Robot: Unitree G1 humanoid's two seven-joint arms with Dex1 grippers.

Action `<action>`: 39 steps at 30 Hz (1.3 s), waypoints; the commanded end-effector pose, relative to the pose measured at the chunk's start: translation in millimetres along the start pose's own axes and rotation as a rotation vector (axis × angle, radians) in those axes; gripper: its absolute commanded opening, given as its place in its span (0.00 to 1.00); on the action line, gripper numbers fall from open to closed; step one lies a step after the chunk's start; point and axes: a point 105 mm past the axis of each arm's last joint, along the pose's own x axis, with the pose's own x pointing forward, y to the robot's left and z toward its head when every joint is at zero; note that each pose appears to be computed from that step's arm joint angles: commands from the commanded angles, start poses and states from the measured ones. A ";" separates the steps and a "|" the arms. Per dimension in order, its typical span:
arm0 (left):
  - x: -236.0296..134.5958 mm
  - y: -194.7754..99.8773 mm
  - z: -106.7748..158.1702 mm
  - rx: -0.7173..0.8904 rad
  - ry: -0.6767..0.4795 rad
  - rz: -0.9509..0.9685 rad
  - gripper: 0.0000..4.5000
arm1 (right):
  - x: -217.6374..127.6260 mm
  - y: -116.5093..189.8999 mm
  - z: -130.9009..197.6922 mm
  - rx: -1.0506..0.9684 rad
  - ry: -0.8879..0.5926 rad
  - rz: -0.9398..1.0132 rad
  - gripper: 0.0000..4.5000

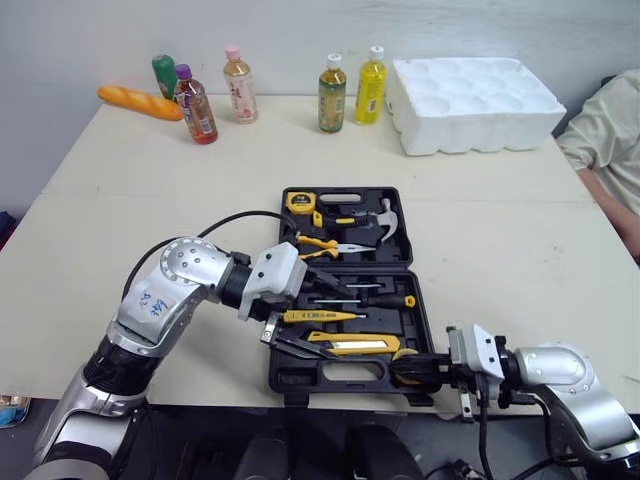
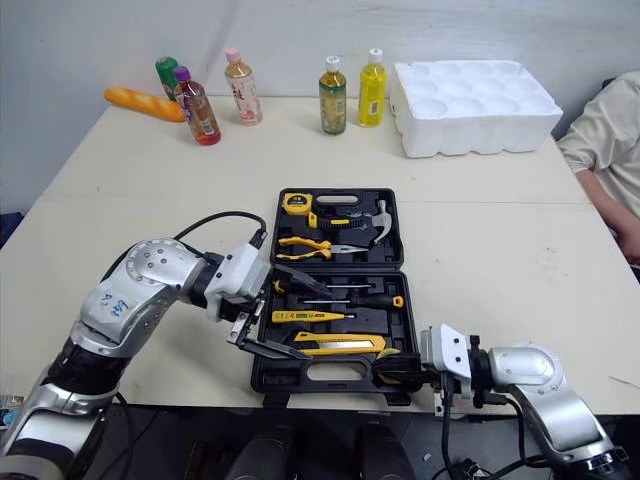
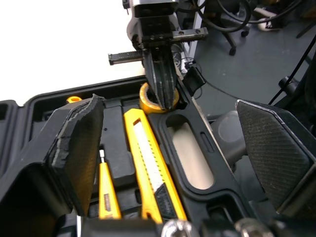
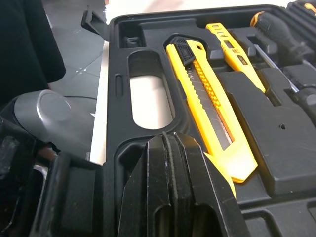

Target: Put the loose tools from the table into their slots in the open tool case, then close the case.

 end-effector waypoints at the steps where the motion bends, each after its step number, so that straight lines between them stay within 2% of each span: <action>1: -1.9 0.7 2.7 0.020 0.000 0.001 1.00 | -5.8 8.1 -31.6 0.129 0.061 -0.040 0.01; 5: -1.8 0.5 2.8 0.021 -0.002 0.000 1.00 | -6.8 12.1 -33.0 0.193 0.050 -0.038 0.01; 9: -2.1 0.4 2.3 0.020 -0.001 -0.003 1.00 | -7.2 11.1 -20.3 0.251 0.011 -0.017 0.01; 11: -2.9 0.0 0.6 0.008 0.010 -0.002 1.00 | -5.9 10.9 -9.1 0.254 -0.004 0.007 0.01; 14: -14.0 -3.5 -7.0 -0.067 0.042 0.029 1.00 | 1.1 11.3 24.5 0.239 -0.053 0.051 0.01; 18: -40.8 -5.6 -21.5 -0.126 0.067 0.151 1.00 | -3.0 -7.0 54.6 0.165 -0.057 -0.033 0.01; 21: -67.7 -9.3 -41.2 -0.189 0.135 0.240 0.80 | -21.6 -41.7 63.8 0.092 0.008 -0.203 0.00; 28: -121.4 9.8 -74.8 -0.296 0.186 0.560 0.07 | -59.5 -103.8 47.4 0.050 0.185 -0.479 0.00; 29: -123.6 12.1 -80.6 -0.309 0.202 0.579 0.00 | -59.3 -109.1 45.3 0.050 0.188 -0.488 0.00; 33: -116.6 18.1 -102.8 -0.342 0.282 0.579 0.00 | -47.8 -127.6 31.4 0.049 0.237 -0.517 0.00; 39: -98.6 48.9 -115.3 -0.351 0.288 0.628 0.00 | -34.0 -143.2 13.2 0.036 0.339 -0.507 0.00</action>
